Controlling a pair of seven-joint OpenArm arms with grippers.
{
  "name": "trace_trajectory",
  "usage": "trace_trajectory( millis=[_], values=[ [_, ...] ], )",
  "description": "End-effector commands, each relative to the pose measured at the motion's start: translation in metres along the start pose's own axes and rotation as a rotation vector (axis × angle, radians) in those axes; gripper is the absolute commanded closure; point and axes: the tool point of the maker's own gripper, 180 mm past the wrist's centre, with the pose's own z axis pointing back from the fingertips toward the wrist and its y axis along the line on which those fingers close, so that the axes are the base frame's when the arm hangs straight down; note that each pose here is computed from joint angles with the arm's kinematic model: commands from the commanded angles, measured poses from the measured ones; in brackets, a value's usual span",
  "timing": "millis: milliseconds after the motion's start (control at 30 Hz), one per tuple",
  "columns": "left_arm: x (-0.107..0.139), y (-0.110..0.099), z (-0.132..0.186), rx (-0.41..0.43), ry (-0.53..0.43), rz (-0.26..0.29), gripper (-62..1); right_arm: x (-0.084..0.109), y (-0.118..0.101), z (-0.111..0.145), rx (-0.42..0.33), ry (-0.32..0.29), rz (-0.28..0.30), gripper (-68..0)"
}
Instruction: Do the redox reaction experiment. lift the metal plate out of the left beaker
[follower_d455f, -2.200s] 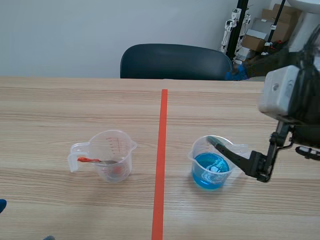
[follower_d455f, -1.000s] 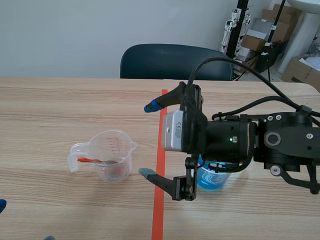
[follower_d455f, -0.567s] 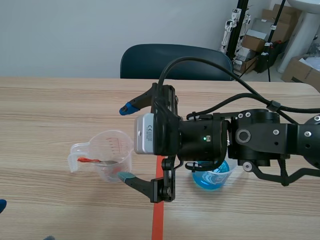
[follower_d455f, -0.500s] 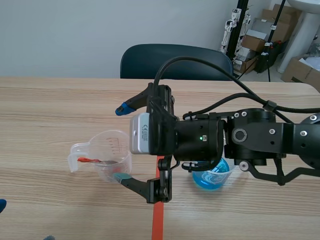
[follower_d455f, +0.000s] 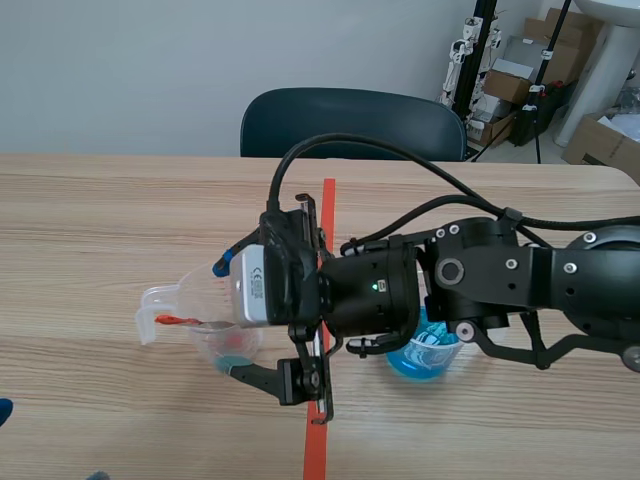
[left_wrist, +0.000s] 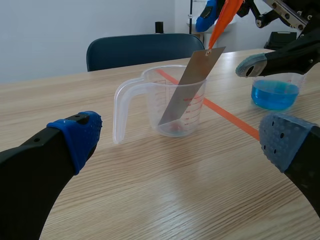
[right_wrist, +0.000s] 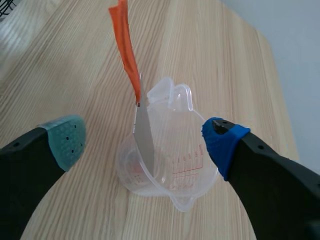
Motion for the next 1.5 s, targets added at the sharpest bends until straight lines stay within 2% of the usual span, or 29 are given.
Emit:
trace_trajectory(
  millis=[0, 400, 567, 833, 1300, 1467],
  values=[
    [0.0054, 0.0044, -0.0015, 0.000, -0.022, -0.012, -62.3, 0.0085, -0.0034, -0.0044, 0.010, -0.023, 0.013, -43.2],
    [0.0053, 0.0045, -0.0016, 0.000, -0.022, -0.012, -62.3, 0.0094, -0.0037, -0.0126, 0.012, -0.004, 0.016, -41.6],
    [0.0053, 0.0045, -0.0016, 0.000, -0.022, -0.012, -62.3, 0.0097, -0.0036, -0.0133, 0.012, -0.003, 0.016, -31.4],
    [0.0053, 0.0045, -0.0016, 0.000, -0.022, -0.012, -62.3, 0.0095, -0.0036, -0.0133, 0.012, -0.003, 0.016, -24.7],
    [0.0053, 0.0045, -0.0016, 0.000, -0.022, -0.012, -62.3, 0.0074, -0.0037, -0.0133, 0.012, 0.009, 0.016, -4.5],
    [0.0053, 0.0045, -0.0016, 0.000, -0.022, -0.012, -62.3, 0.0061, -0.0037, -0.0131, 0.012, 0.016, 0.016, -3.3]
  ],
)
